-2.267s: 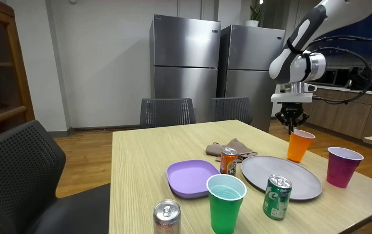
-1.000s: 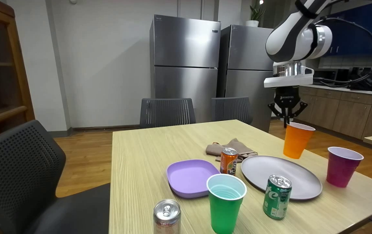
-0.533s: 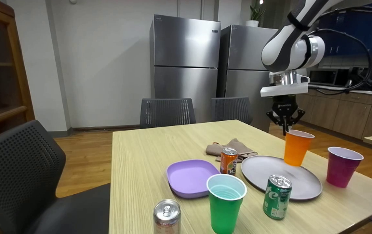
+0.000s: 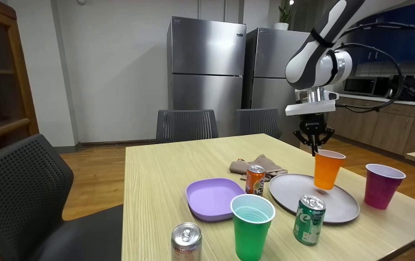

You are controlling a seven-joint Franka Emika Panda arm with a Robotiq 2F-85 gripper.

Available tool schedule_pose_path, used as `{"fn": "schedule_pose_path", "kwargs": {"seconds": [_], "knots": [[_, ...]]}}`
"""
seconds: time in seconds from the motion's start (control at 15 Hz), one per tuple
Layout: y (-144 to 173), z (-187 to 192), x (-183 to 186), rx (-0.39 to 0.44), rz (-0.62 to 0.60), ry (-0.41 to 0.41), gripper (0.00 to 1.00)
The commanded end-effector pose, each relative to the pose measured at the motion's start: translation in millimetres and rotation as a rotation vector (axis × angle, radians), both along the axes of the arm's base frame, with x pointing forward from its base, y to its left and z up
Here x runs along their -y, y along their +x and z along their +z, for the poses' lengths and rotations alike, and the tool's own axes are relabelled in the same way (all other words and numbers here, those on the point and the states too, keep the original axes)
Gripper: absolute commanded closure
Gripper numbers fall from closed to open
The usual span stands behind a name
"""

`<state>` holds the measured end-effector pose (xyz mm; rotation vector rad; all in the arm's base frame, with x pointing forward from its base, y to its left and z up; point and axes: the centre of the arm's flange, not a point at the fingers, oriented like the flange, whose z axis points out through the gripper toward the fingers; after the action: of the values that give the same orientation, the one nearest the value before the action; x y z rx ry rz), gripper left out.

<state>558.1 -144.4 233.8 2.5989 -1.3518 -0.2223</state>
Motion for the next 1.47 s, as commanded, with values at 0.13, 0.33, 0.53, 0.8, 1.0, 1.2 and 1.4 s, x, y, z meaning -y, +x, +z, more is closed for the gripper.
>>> {"fn": "schedule_pose_path", "kwargs": {"seconds": [0.13, 0.33, 0.53, 0.8, 1.0, 1.2, 1.4], "knots": [[14.1, -1.4, -2.4, -0.023, -0.022, -0.019, 0.99], [11.6, 2.3, -3.2, -0.026, -0.023, -0.017, 0.7], [7.7, 14.4, -3.8, -0.024, -0.034, -0.007, 0.5], [-2.5, 43.9, -2.4, -0.007, -0.049, -0.002, 0.19], [-15.1, 72.6, 2.8, 0.017, -0.077, -0.005, 0.0], [-32.4, 91.4, 9.7, 0.03, -0.099, -0.005, 0.0], [-53.1, 104.5, 20.9, 0.045, -0.137, 0.01, 0.0]]}}
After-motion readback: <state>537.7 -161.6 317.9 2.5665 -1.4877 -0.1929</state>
